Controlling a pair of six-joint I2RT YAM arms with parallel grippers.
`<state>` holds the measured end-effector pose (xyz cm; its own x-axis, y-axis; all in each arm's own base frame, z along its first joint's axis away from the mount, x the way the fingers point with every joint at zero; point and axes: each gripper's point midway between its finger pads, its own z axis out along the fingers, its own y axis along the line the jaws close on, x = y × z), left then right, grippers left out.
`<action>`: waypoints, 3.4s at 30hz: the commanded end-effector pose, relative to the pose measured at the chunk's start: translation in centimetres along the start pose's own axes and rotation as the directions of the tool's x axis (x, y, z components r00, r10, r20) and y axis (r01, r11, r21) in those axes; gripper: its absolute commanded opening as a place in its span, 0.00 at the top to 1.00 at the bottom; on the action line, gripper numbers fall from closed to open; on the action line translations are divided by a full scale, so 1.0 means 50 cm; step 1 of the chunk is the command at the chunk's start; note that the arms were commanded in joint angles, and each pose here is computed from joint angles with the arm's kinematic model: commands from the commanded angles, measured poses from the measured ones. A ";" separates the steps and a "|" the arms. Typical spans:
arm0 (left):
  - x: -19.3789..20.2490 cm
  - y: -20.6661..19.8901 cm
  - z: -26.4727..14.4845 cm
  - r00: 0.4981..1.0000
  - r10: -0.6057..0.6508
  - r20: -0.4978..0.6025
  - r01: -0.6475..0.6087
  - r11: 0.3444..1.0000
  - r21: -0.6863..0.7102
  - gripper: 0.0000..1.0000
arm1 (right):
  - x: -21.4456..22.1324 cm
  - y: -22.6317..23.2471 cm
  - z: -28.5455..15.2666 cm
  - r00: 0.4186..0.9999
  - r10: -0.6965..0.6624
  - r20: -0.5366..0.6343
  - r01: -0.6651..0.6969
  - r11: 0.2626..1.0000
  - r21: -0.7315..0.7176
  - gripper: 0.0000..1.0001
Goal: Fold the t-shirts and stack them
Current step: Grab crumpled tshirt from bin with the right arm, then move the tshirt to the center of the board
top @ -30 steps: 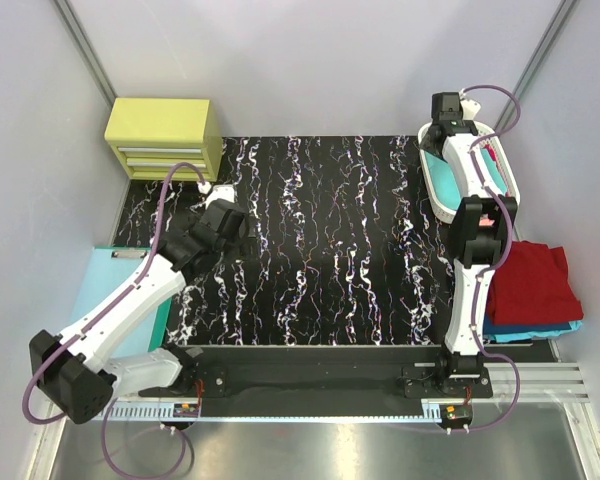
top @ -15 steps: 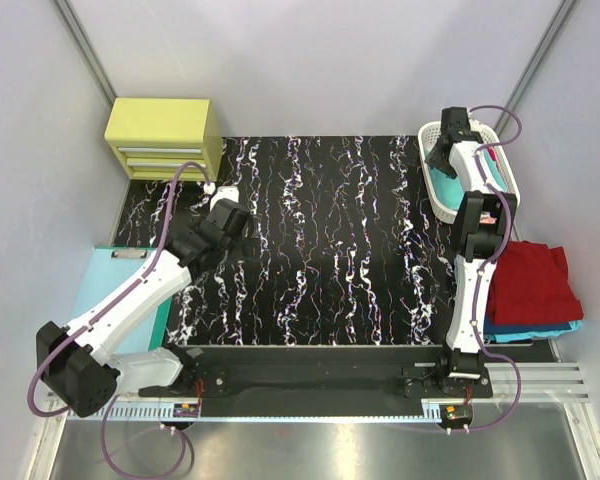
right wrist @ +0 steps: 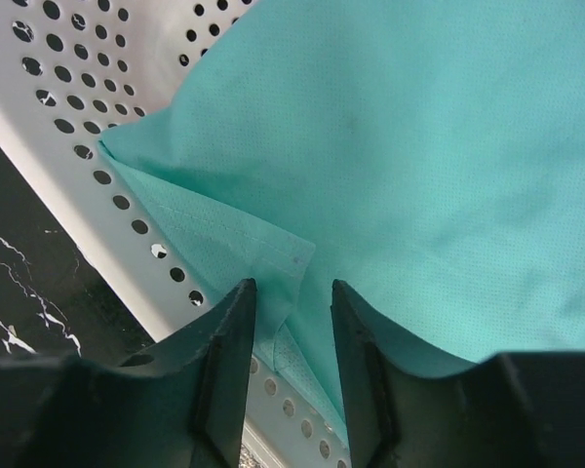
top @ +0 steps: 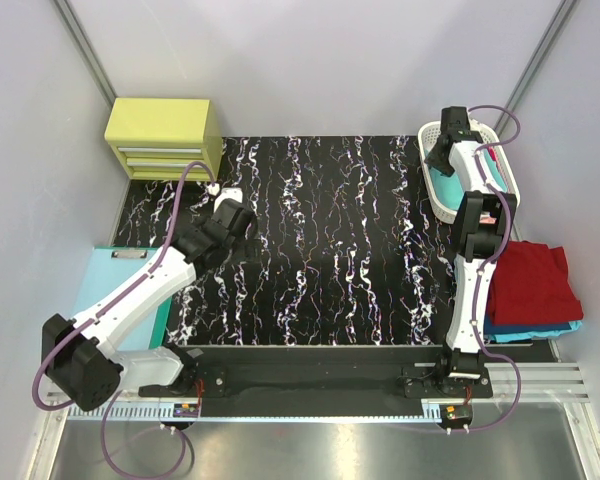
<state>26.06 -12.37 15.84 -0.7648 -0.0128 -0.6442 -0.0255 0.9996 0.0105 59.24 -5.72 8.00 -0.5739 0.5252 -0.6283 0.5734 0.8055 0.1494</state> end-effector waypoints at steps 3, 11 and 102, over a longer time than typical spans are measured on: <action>-0.025 -0.013 -0.009 0.999 0.000 0.036 -0.001 1.000 0.020 0.04 | -0.030 0.035 -0.016 0.999 0.020 0.034 -0.018 0.998 -0.064 0.69; -0.025 -0.016 -0.008 0.999 0.004 0.033 -0.004 1.000 0.021 0.04 | -0.038 0.038 -0.031 0.999 0.024 0.040 -0.021 0.997 -0.075 1.00; 0.236 -0.692 -0.067 0.837 0.436 0.330 -0.533 0.513 0.673 0.18 | 0.375 -0.055 -0.772 0.937 -0.328 0.116 0.347 0.850 -0.396 1.00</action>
<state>17.05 -45.52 13.21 -0.4560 0.3770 -0.8062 0.7776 0.6095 -0.1548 24.14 8.94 22.42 -0.7042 0.1184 -0.7001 0.1419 0.9896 0.0246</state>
